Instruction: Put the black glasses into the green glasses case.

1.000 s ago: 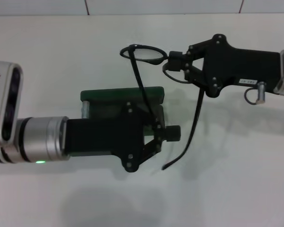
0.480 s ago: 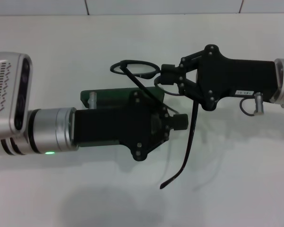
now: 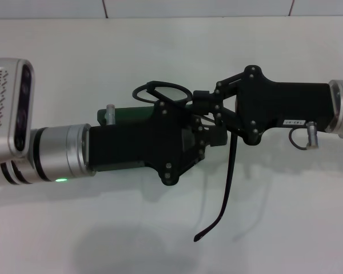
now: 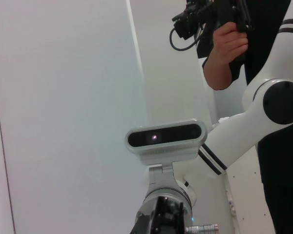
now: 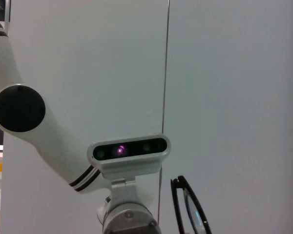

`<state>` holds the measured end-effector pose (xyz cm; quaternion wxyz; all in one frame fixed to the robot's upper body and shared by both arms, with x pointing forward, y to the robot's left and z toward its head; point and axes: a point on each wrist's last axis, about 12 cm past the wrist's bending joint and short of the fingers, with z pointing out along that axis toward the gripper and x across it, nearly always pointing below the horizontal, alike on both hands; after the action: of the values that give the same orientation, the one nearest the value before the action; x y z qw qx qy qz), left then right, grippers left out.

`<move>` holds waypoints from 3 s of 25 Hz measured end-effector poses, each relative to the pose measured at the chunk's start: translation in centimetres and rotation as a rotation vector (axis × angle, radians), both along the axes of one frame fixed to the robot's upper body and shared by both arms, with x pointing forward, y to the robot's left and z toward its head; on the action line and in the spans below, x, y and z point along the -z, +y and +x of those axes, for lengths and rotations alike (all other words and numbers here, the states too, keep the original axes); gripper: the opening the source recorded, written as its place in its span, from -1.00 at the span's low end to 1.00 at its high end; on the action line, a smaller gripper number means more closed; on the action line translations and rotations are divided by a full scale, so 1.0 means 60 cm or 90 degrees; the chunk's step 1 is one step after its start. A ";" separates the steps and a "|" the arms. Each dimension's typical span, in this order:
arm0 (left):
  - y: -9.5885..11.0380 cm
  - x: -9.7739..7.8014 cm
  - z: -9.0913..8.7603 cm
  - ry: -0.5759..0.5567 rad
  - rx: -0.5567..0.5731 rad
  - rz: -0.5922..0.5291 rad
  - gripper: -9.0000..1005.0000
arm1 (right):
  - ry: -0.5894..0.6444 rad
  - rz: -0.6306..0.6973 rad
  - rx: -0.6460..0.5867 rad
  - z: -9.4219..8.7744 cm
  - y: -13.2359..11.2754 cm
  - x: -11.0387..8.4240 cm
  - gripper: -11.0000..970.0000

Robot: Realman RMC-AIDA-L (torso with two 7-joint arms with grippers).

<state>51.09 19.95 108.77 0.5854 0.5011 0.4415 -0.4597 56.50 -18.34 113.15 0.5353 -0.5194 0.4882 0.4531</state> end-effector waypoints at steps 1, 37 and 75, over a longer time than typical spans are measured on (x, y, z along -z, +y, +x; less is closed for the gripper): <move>0.001 0.000 0.000 0.000 -0.001 0.000 -0.98 | 0.000 0.000 0.000 0.000 0.000 0.000 -0.87; 0.011 0.036 -0.019 0.066 -0.018 0.062 -0.97 | 0.085 0.180 0.110 0.027 -0.020 -0.029 -0.87; 0.022 0.018 -0.011 0.110 -0.061 -0.019 -0.97 | 0.108 0.107 0.143 0.014 -0.029 0.014 -0.86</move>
<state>50.42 21.27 107.69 0.5736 0.4293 0.5072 -0.4790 57.37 -20.06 112.30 0.5808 -0.3749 0.5473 0.4718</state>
